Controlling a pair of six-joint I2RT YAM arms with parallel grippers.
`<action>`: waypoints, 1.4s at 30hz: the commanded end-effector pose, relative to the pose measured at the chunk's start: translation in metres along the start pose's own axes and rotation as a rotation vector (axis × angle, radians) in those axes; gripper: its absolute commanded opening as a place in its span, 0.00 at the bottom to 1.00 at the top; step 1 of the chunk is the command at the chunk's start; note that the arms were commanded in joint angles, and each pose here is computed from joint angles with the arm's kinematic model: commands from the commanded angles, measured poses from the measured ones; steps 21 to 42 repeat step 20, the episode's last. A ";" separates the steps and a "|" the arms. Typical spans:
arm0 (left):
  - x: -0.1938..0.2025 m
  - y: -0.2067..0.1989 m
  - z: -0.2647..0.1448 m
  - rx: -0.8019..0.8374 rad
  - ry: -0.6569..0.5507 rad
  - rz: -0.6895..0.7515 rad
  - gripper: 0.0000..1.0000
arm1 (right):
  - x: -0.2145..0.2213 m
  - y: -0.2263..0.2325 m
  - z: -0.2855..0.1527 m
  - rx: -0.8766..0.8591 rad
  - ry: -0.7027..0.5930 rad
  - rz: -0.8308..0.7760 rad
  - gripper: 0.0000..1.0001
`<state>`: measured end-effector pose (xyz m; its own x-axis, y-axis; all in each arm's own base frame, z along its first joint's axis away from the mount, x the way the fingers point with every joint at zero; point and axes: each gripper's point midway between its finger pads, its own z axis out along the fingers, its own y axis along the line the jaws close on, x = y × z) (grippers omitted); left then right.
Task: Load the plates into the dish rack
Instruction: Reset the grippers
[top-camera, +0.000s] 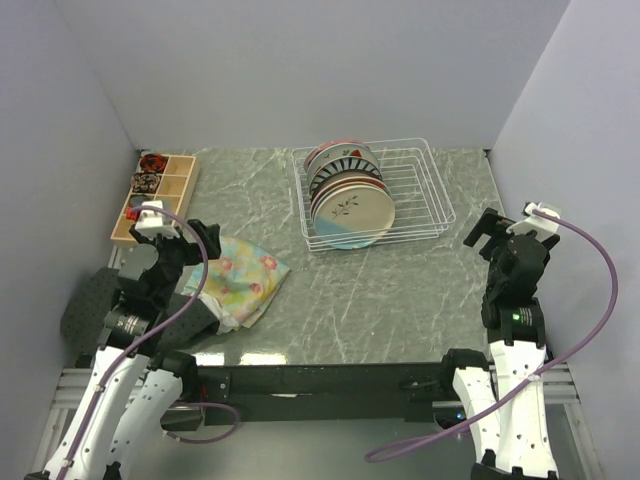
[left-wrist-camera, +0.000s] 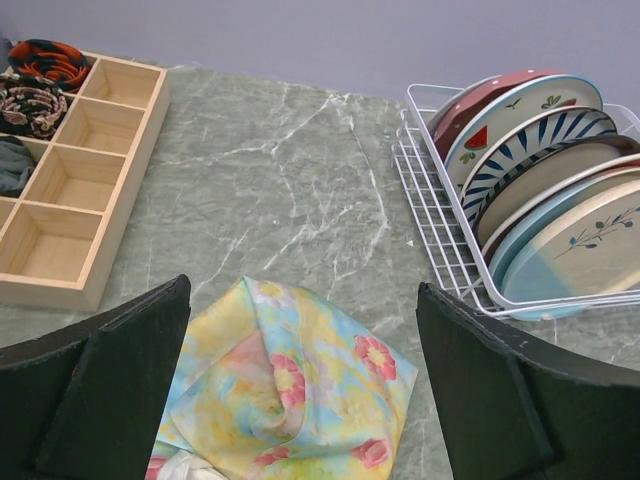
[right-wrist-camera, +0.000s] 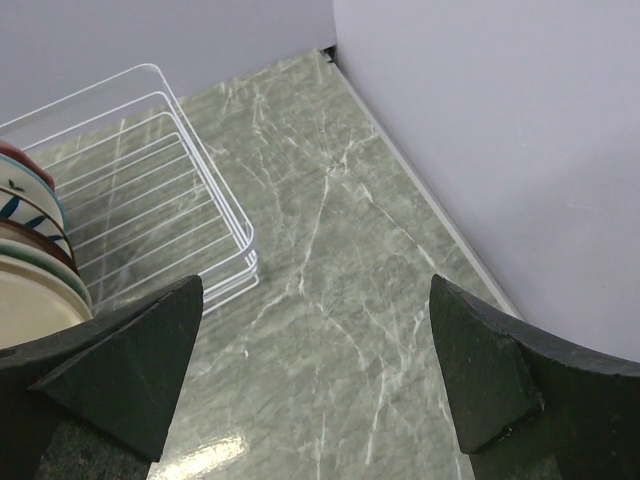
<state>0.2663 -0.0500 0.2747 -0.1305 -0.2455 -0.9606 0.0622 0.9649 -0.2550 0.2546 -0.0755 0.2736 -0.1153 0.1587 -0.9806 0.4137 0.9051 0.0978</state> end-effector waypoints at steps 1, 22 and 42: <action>-0.012 0.002 -0.004 -0.009 -0.053 0.016 0.99 | -0.014 -0.003 -0.001 0.021 -0.062 0.040 1.00; -0.009 0.007 -0.002 -0.030 -0.052 0.038 1.00 | -0.014 -0.008 0.005 0.046 -0.078 -0.009 1.00; -0.009 0.007 -0.002 -0.030 -0.052 0.038 1.00 | -0.014 -0.008 0.005 0.046 -0.078 -0.009 1.00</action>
